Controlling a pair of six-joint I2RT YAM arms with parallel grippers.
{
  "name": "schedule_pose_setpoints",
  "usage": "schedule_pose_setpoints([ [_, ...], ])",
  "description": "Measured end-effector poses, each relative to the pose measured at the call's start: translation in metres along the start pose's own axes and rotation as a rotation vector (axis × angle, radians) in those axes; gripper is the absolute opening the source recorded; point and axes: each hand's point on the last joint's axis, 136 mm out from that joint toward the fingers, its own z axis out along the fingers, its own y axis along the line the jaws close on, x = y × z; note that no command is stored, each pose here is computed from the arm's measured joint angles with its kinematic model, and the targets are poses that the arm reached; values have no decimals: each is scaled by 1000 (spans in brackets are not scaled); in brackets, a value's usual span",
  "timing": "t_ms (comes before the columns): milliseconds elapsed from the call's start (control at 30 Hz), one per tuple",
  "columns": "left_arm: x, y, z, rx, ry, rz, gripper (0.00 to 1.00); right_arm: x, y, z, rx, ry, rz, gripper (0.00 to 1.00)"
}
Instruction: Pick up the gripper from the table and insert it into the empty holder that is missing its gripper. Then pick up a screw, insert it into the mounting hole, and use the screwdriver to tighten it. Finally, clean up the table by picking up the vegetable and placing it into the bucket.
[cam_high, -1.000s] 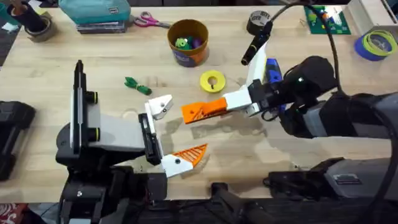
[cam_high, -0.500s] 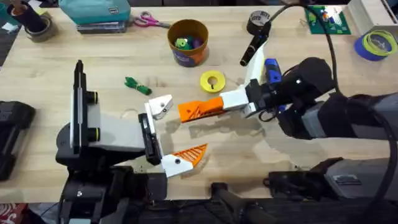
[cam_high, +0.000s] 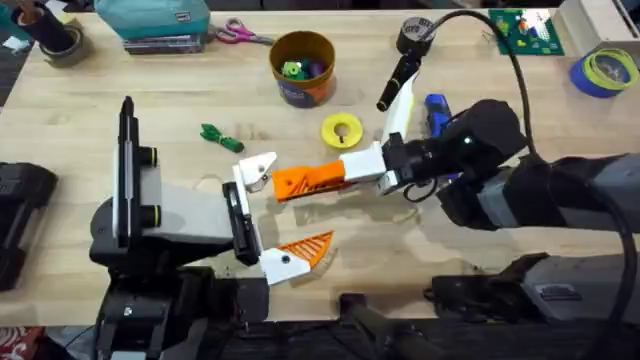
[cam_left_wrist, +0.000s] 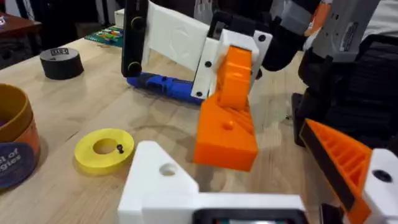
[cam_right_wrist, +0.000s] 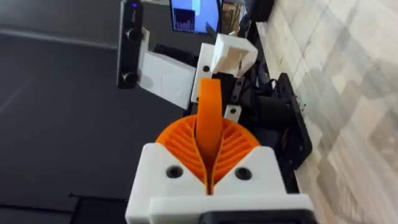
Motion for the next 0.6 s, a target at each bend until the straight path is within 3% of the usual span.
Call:
schedule_pose_setpoints([
  [600, 0, 0, 0, 0, 0, 0, 986, 3, -9, 5, 10, 7, 20, 9],
])
